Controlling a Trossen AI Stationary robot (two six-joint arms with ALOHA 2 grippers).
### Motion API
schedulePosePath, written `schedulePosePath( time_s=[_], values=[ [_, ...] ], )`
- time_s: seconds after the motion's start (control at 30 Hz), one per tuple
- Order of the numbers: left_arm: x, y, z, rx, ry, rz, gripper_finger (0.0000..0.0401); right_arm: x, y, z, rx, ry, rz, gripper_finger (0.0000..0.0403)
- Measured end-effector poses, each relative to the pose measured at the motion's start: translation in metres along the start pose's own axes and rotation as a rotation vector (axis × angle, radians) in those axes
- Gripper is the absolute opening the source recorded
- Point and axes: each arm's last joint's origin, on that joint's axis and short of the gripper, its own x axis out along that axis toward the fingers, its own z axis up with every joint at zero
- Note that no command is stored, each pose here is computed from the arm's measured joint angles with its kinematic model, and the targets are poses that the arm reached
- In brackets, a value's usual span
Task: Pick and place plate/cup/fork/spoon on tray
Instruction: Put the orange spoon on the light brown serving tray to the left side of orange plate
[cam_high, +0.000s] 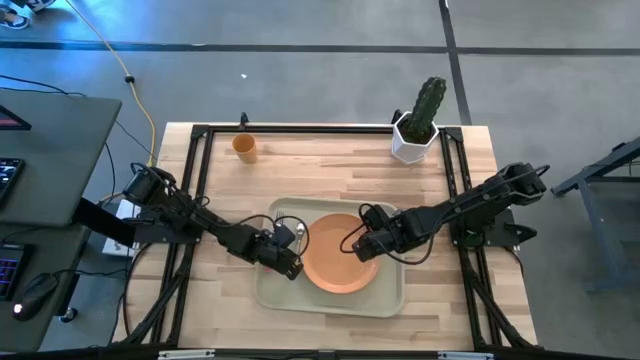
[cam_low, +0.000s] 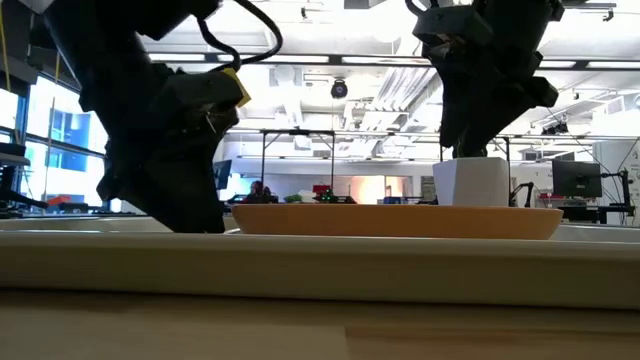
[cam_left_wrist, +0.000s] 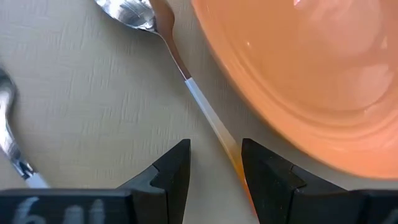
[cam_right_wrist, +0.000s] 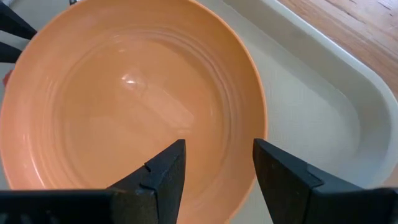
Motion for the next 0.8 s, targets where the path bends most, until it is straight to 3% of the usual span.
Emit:
schedulePosePath(
  time_s=[0.47, 0.8],
  values=[
    [-0.0012, -0.0027, 0.0073, -0.05, 0.015, -0.062, 0.0133, 0.0, -0.0002, -0.0004, -0.01, 0.011, 0.0, 0.0178],
    [0.0007, 0.002, 0.0052, -0.035, 0.013, -0.006, 0.0126, -0.0003, 0.0, -0.0014, -0.022, 0.02, 0.003, 0.0178]
  ],
)
